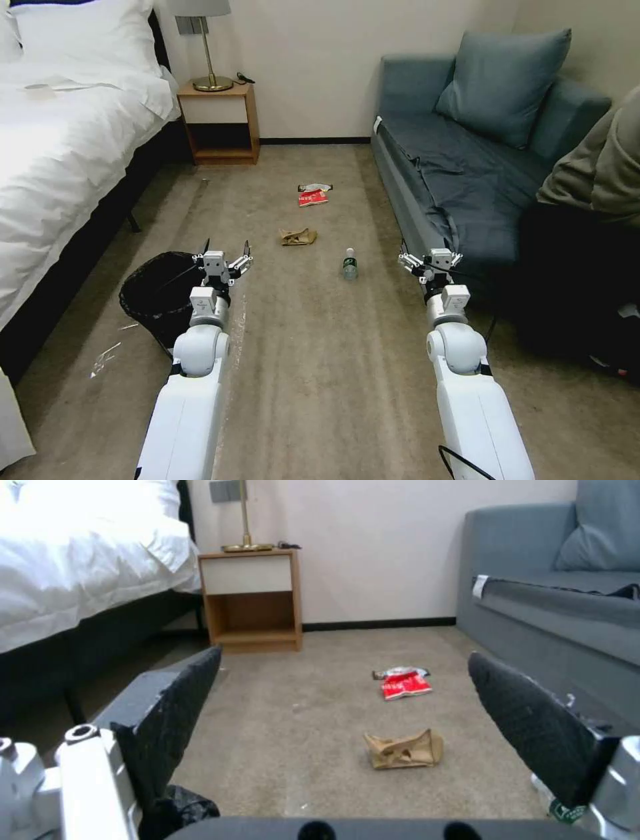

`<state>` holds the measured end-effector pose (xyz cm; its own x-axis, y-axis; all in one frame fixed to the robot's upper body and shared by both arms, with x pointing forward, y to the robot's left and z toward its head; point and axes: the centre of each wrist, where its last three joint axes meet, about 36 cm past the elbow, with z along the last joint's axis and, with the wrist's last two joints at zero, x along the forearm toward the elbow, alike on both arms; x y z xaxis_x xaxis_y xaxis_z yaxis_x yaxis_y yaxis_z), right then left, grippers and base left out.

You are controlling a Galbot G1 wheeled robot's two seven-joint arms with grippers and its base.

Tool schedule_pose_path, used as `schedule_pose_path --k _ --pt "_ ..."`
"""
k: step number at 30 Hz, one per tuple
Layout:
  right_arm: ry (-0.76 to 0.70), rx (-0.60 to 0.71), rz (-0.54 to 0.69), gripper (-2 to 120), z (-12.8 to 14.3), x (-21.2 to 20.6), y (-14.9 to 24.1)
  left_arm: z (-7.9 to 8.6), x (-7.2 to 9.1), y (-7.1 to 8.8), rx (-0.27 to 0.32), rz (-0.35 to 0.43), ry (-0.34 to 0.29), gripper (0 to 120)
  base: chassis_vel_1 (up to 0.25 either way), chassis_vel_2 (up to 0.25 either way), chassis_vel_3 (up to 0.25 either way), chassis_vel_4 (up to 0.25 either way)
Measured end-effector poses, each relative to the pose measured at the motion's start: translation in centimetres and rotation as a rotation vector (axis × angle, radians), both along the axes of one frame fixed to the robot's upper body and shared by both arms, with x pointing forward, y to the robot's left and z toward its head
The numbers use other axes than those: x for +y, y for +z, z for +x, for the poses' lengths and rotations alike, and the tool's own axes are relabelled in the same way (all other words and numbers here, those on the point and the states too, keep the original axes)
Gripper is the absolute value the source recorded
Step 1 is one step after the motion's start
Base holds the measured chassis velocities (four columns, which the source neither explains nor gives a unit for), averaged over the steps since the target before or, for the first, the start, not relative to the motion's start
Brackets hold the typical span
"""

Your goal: Pick up the trash bin, then pick up the garbage on the floor and place it into the trash bin.

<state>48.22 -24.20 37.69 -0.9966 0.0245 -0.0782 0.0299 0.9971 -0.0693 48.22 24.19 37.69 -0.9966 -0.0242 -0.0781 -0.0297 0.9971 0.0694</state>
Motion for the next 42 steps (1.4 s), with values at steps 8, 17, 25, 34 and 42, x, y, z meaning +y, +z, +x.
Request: schedule_pose_path --k 8,17,25,34,42 --pt "0.0 0.0 0.0 100 0.0 0.0 0.0 0.0 0.0 0.0 0.0 0.0 0.0 99 0.0 0.0 0.0 0.0" --pt "0.0 0.0 0.0 100 0.0 0.0 0.0 0.0 0.0 0.0 0.0 0.0 0.0 99 0.0 0.0 0.0 0.0" --pt "0.0 0.0 0.0 100 0.0 0.0 0.0 0.0 0.0 0.0 0.0 0.0 0.0 99 0.0 0.0 0.0 0.0" --pt "0.0 0.0 0.0 100 0.0 0.0 0.0 0.0 0.0 0.0 0.0 0.0 0.0 99 0.0 0.0 0.0 0.0" --pt "0.0 0.0 0.0 100 0.0 0.0 0.0 0.0 0.0 0.0 0.0 0.0 0.0 99 0.0 0.0 0.0 0.0"
